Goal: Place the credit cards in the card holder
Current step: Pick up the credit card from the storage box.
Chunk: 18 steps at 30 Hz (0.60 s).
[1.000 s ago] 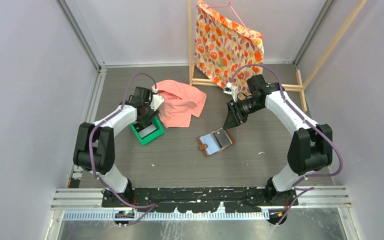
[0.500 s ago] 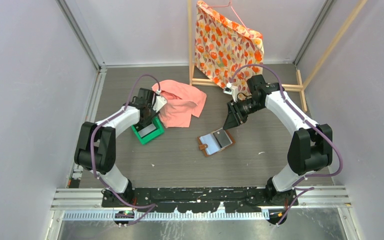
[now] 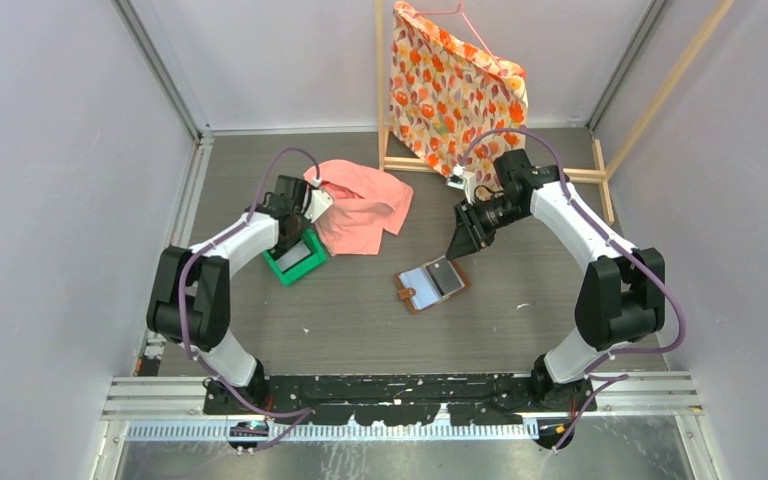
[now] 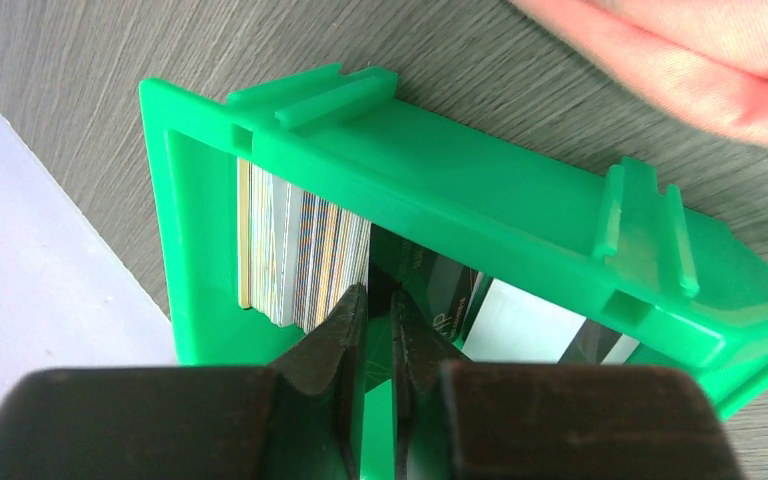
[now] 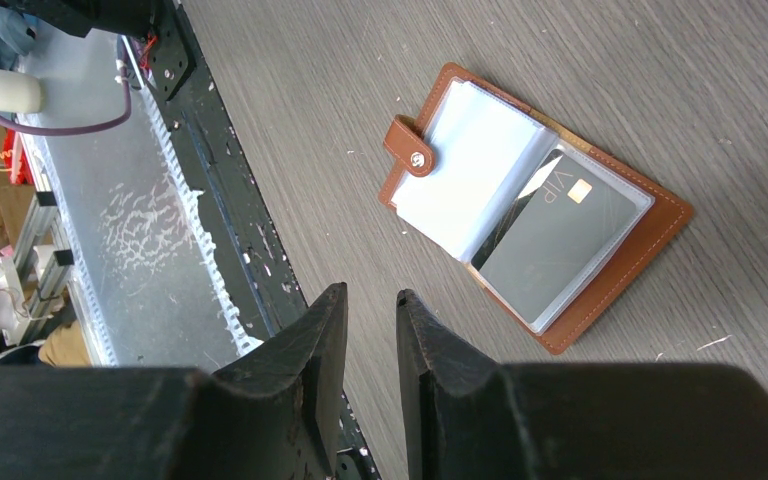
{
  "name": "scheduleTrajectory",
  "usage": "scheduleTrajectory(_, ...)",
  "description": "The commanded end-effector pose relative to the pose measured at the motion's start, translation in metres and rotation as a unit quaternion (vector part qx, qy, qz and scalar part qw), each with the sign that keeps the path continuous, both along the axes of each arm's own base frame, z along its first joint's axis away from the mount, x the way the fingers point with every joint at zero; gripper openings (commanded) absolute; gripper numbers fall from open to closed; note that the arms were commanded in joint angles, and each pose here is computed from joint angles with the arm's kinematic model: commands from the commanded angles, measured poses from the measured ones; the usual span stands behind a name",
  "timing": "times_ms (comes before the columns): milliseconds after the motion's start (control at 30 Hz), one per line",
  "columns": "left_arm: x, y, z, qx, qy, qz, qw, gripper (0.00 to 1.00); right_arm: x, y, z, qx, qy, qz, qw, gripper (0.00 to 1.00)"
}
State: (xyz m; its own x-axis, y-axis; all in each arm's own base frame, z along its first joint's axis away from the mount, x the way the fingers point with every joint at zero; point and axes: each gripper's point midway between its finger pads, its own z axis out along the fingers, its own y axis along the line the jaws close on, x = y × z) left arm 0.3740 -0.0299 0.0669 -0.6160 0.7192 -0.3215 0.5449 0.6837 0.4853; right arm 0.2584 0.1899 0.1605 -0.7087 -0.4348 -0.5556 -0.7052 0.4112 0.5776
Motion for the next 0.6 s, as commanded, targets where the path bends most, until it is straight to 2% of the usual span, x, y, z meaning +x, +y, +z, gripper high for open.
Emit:
scheduleTrajectory(0,-0.001,0.000,0.008,-0.009,-0.011,-0.003,1.000,0.06,-0.002,0.002,0.014,0.017,-0.020,0.006,1.000,0.30)
scheduleTrajectory(67,-0.002,-0.002,0.009,-0.011,-0.010,-0.004,1.000,0.01,-0.001,0.002,0.015,0.017,-0.021,0.006,1.000,0.30)
scheduleTrajectory(567,-0.010,-0.001,0.023,-0.023,-0.008,-0.002,1.000,0.00,-0.002,0.002,0.015,0.018,-0.020,0.007,1.000,0.30)
